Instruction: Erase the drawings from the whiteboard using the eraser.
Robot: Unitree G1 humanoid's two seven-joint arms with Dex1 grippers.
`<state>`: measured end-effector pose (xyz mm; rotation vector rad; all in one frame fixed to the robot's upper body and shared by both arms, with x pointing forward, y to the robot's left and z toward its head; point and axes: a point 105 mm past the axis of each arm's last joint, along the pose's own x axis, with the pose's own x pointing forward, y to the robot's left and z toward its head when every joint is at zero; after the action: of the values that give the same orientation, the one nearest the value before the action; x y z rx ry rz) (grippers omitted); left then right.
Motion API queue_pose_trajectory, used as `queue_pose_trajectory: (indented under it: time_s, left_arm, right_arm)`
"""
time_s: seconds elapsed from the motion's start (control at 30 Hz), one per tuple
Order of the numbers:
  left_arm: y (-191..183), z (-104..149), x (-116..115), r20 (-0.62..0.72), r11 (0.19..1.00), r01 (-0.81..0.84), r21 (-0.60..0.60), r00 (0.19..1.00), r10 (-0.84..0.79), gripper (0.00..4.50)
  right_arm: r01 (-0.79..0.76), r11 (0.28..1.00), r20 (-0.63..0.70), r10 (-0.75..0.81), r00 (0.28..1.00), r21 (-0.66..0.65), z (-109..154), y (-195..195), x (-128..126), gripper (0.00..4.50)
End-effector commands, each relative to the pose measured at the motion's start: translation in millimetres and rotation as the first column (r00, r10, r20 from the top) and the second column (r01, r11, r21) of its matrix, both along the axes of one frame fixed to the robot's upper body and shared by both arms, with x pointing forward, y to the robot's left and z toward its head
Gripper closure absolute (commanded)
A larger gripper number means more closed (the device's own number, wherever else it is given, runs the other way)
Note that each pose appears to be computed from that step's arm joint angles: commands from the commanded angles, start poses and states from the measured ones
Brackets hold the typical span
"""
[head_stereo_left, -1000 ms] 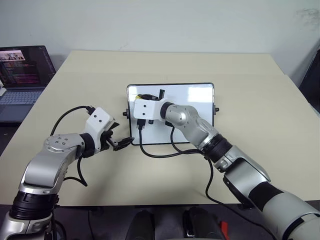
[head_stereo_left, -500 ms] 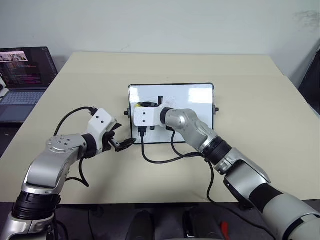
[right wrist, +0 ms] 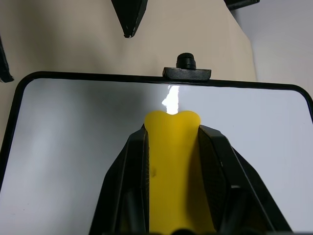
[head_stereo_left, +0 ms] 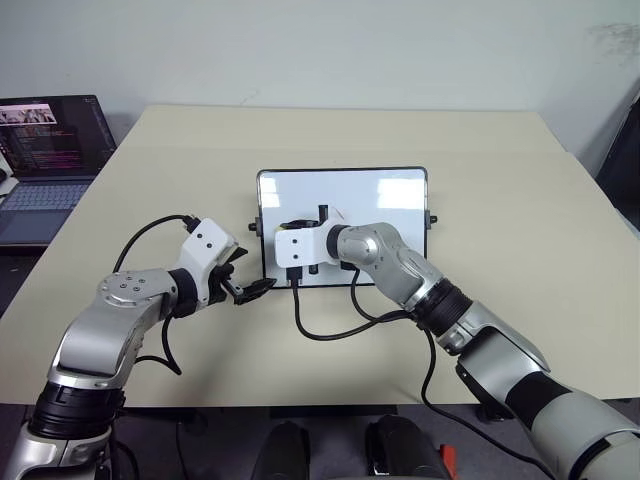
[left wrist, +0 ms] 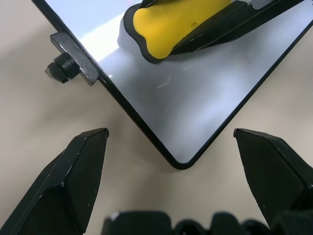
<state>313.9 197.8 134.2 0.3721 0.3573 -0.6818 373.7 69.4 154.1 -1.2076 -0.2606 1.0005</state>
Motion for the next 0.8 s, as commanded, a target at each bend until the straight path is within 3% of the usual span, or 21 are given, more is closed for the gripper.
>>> queue_pose_trajectory:
  time_s: [0.03,0.13,0.47,0.63,0.8]
  left_arm:
    - [-3,11,2,0.049,1.0,0.017,0.007,0.999,-0.017,0.0]
    - [-4,11,2,0.048,1.0,0.018,0.005,0.999,-0.018,0.0]
    - [-6,11,1,0.048,1.0,0.022,0.001,0.999,-0.022,0.0]
    - [-6,11,1,0.047,1.0,0.024,0.001,0.999,-0.024,0.0]
    - [-8,11,2,0.047,1.0,0.026,-0.001,0.999,-0.026,0.0]
  right_arm:
    - [0.125,0.99,0.091,-0.131,0.987,0.069,22,-19,27,3.42]
    - [0.14,0.987,0.106,-0.148,0.983,0.08,28,-23,32,3.44]
    - [0.061,0.989,-0.07,-0.071,0.995,-0.132,-29,-29,10,3.46]
    - [0.091,0.99,-0.007,-0.092,0.996,-0.11,-20,-29,15,3.46]
    - [0.148,0.989,0.115,-0.15,0.982,0.022,14,-29,31,3.47]
